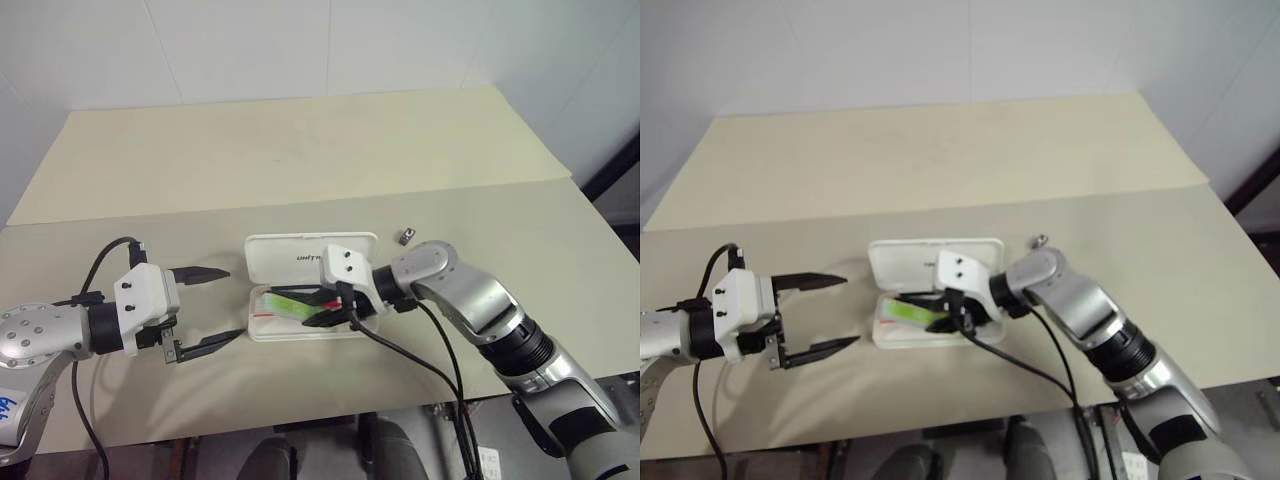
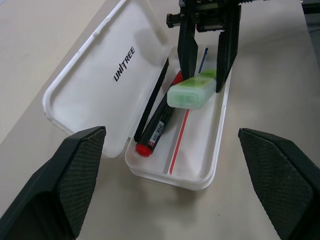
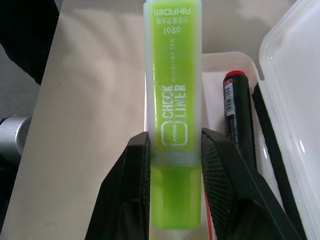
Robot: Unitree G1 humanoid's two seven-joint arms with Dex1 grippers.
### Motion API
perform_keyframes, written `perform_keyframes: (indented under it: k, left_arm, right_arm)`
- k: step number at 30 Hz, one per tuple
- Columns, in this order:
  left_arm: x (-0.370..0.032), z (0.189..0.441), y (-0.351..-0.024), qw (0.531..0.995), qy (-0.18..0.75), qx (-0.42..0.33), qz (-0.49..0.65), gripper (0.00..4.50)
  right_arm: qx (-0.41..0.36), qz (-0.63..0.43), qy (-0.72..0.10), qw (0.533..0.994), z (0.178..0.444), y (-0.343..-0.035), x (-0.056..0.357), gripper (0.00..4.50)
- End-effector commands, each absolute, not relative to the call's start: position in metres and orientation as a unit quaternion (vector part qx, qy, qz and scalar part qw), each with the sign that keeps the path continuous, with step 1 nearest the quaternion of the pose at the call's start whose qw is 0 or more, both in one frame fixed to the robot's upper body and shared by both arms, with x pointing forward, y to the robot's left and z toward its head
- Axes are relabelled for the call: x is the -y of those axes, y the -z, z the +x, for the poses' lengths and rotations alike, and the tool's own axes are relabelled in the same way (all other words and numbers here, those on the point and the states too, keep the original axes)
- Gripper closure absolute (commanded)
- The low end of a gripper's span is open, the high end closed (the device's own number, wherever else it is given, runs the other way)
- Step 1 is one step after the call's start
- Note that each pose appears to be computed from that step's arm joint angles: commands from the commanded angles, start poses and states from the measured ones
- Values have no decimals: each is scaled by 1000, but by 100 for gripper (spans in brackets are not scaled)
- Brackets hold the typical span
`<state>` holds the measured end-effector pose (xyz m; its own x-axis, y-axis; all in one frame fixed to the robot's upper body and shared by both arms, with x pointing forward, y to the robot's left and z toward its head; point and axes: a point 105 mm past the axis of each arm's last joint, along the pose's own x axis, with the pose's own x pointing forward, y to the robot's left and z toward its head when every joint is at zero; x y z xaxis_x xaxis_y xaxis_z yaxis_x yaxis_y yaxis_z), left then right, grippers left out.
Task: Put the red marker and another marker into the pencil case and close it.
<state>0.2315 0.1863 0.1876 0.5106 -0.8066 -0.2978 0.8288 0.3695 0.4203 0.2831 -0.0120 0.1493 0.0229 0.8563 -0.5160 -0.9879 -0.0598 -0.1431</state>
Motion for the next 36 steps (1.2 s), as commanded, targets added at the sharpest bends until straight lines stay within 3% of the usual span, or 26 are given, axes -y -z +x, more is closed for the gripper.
perform_keyframes:
  k: [1,7,13,19,26,33,36]
  left_arm:
    - [-182,227,-194,822,496,-6,281,0]
    - [-182,229,-195,822,494,-4,282,0]
    - [-182,230,-195,822,494,-3,283,0]
    - [-182,232,-195,821,496,-2,284,0]
    - [-180,238,-194,816,504,3,283,0]
    - [-177,243,-194,810,514,7,282,0]
    - [-175,248,-195,809,516,12,282,0]
  right_arm:
    - [-128,-248,-694,664,280,-154,9,203]
    - [-123,-252,-688,669,283,-153,8,1]
    - [-117,-252,-685,673,286,-156,10,1]
    - [-106,-230,-668,699,300,-187,27,1]
    - [-149,-180,-673,701,283,-208,61,1]
    - [-226,-159,-703,655,244,-199,101,1]
    - [-254,-178,-666,679,257,-183,127,1]
